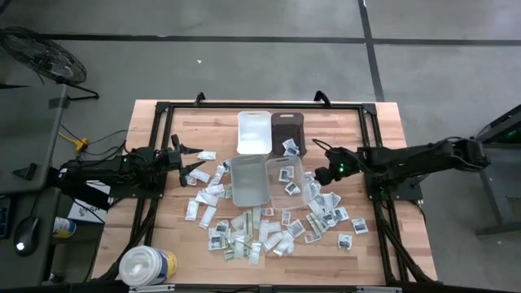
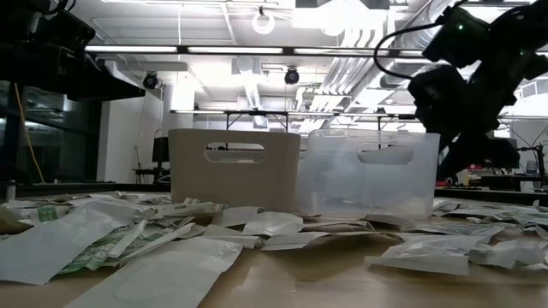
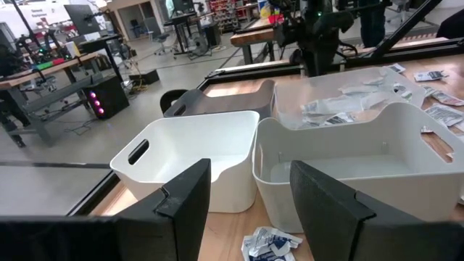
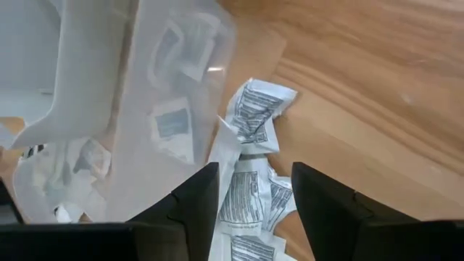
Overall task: Pick & Place First Aid Supplies
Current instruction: Put the gray towelette pack into the transparent bin
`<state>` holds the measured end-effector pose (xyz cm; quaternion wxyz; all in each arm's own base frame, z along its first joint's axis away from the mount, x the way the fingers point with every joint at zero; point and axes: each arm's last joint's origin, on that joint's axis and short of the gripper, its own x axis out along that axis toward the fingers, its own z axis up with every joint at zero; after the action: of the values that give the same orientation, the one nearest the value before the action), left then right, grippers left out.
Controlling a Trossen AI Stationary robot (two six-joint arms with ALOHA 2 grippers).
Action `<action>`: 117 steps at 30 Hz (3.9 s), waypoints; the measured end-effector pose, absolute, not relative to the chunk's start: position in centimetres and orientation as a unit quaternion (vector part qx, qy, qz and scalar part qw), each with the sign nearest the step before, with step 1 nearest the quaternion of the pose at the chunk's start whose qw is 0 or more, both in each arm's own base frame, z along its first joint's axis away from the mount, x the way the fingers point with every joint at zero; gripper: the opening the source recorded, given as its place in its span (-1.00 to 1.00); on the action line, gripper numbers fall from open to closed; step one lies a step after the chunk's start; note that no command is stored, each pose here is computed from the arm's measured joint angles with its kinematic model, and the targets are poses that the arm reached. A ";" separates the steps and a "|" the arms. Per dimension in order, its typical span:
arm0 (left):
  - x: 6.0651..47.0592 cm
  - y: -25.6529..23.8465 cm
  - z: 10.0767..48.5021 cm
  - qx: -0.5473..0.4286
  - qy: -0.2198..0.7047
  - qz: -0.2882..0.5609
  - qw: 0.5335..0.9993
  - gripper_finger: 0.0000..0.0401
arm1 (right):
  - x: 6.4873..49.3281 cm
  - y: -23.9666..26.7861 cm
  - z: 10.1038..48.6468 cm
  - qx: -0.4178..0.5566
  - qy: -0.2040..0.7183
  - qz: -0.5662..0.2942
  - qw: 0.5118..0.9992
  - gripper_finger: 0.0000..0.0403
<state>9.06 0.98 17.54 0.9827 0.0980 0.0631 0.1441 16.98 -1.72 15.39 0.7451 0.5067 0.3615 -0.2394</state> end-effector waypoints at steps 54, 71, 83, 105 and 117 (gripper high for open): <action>9.1 1.0 17.5 0.098 0.063 0.144 0.983 -0.06 | 18.9 -2.7 13.1 0.459 0.368 -0.255 0.767 -1.00; 9.1 1.0 17.5 0.098 0.063 0.144 0.983 -0.06 | 16.3 0.3 17.9 0.263 0.302 -0.267 0.877 -1.00; 9.1 1.0 17.5 0.098 0.063 0.144 0.983 -0.06 | 18.8 3.3 23.0 -0.362 0.343 -0.180 0.848 -1.00; 9.1 1.0 17.5 0.098 0.063 0.144 0.983 -0.06 | 22.3 8.3 23.6 -0.740 0.277 -0.060 0.610 -1.00; 9.1 1.0 17.5 0.098 0.063 0.144 0.983 -0.06 | 23.9 9.1 20.3 -0.707 0.281 0.018 0.648 -1.00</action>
<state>9.06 0.98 17.53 0.9827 0.0980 0.0632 0.1441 23.94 9.12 20.26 0.6483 -0.7072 0.2813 0.0180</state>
